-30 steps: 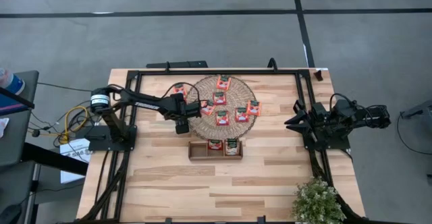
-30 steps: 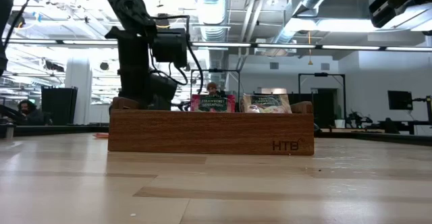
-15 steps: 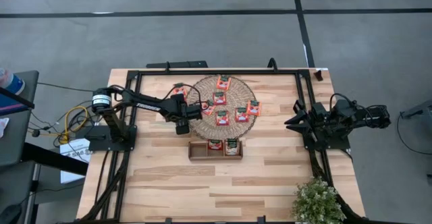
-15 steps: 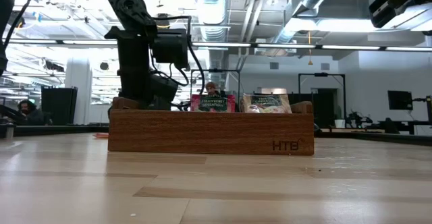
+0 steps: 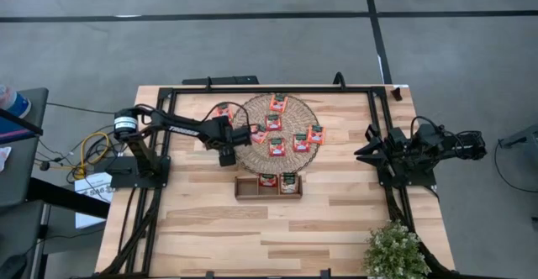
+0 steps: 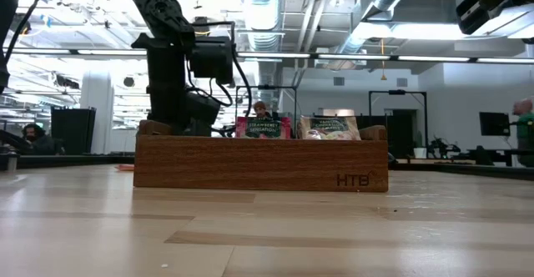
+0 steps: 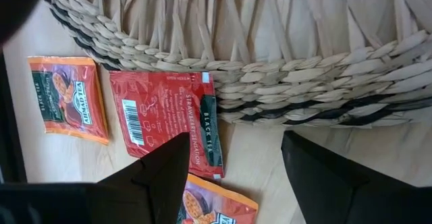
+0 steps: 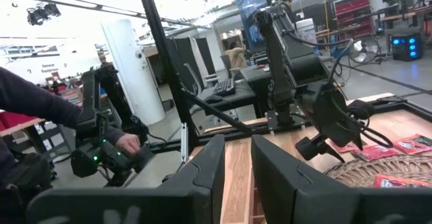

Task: Pick & Place Tea
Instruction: Put the red tea bag into the middle section of the wooden organizer

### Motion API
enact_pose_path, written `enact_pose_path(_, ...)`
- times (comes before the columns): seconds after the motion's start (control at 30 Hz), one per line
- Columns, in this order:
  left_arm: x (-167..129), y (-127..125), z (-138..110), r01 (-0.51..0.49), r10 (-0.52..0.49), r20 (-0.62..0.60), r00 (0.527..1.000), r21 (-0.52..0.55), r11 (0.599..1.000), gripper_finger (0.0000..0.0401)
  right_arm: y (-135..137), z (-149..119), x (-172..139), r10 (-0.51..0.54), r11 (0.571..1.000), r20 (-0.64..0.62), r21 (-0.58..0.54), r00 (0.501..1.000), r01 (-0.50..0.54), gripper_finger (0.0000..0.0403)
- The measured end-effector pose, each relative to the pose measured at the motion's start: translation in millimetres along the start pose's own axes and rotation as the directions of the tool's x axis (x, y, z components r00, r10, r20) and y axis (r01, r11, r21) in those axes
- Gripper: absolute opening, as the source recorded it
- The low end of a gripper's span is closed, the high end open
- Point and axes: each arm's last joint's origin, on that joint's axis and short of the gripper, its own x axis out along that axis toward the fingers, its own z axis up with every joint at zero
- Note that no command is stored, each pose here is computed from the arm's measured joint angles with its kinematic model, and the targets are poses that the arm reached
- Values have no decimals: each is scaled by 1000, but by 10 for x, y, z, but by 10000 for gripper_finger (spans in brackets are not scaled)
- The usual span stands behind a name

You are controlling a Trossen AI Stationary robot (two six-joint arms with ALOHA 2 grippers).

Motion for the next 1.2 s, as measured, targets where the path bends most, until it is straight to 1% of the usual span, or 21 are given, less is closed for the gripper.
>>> enact_pose_path(0.13,26,45,1,-11,11,-2,1000,-18,1000,227,0,0,0,0,1000,0,0,1000,0,66)
enact_pose_path(0.27,39,69,4,1,-1,0,1000,-28,1000,227,0,0,0,0,1000,0,0,1000,0,66)
enact_pose_path(0.4,45,78,11,-15,15,4,1000,-17,1000,227,0,0,0,0,1000,0,0,1000,0,66)
enact_pose_path(0.8,53,102,15,-97,97,2,995,-19,995,226,0,0,0,0,1000,0,1,1000,0,66)
enact_pose_path(1.2,62,104,1,-101,101,-12,995,-15,995,181,0,0,0,0,1000,0,0,1000,0,66)
